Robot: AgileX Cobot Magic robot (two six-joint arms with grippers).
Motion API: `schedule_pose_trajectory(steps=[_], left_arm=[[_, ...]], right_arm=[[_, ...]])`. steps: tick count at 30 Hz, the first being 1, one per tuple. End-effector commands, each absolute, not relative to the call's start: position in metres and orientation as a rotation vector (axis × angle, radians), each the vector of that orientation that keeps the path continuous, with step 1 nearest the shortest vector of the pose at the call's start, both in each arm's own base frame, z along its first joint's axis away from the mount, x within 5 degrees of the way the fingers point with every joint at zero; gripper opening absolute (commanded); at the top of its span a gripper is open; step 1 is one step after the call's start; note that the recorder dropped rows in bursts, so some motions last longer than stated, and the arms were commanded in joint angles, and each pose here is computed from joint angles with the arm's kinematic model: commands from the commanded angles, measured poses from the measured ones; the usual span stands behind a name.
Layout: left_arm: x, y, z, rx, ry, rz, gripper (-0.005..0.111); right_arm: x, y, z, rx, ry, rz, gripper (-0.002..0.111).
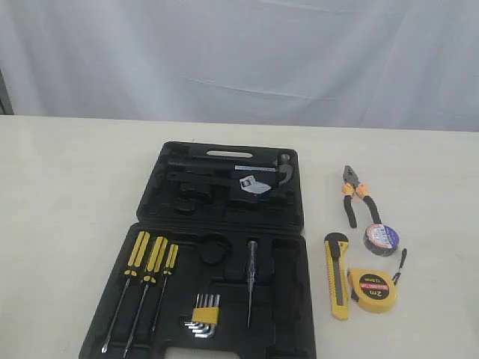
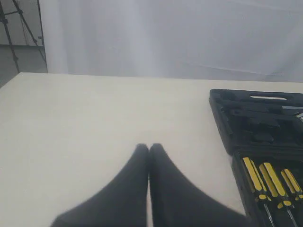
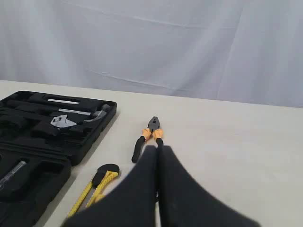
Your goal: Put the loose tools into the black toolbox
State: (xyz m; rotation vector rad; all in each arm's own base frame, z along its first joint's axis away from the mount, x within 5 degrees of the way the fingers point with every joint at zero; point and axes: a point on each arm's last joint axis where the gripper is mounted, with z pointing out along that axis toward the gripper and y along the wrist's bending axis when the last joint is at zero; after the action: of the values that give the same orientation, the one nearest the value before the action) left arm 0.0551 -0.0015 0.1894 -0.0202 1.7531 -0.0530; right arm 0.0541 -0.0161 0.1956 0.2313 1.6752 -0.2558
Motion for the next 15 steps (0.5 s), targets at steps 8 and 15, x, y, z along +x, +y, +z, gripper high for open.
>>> schedule_pose_trajectory(steps=[8, 15], left_arm=[[0.055, -0.0017, 0.1889, -0.022, 1.752, -0.058, 0.0], [0.055, -0.0017, 0.1889, -0.022, 1.752, -0.058, 0.0]], right_arm=[[0.0536, -0.0158, 0.1949, 0.221, 1.677, -0.26, -0.001], [0.0539, -0.0167, 0.2034, 0.262, 1.574, -0.232, -0.001]])
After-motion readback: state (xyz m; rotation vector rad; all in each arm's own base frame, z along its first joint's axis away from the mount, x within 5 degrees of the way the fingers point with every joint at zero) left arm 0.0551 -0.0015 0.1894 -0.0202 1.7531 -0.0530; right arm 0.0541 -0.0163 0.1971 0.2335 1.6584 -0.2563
